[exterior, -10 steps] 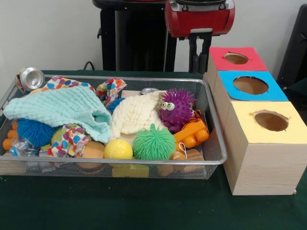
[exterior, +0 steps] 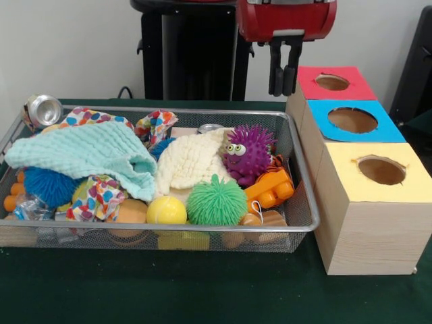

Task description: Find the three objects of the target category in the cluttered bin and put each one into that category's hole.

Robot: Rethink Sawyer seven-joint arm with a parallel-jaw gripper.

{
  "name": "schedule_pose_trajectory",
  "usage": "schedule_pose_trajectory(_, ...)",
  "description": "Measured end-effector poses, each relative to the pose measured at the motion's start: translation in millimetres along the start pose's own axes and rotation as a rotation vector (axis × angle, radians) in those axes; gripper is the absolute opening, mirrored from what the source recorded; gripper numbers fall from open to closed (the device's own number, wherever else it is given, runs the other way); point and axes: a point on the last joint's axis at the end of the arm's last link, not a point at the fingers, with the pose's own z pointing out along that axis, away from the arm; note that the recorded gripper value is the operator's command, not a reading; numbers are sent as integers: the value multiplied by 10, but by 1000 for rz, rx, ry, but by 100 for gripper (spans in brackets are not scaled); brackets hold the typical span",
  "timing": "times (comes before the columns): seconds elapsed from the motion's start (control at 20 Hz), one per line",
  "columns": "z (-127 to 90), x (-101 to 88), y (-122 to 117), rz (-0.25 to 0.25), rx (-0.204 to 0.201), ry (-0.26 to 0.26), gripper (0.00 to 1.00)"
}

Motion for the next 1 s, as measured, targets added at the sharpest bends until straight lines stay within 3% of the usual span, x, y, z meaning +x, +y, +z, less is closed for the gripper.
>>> schedule_pose_trajectory(0.3, -103, -14, -213, 29, 9, -15, 0)
schedule_pose_trajectory(0.6, -168, 8, -624, 88, 15, -26, 0)
schedule_pose_trajectory(0.75, -185, 43, -842, 119, 15, -20, 0)
schedule_pose_trajectory(1.0, -201, 94, -995, 145, 5, 6, 0)
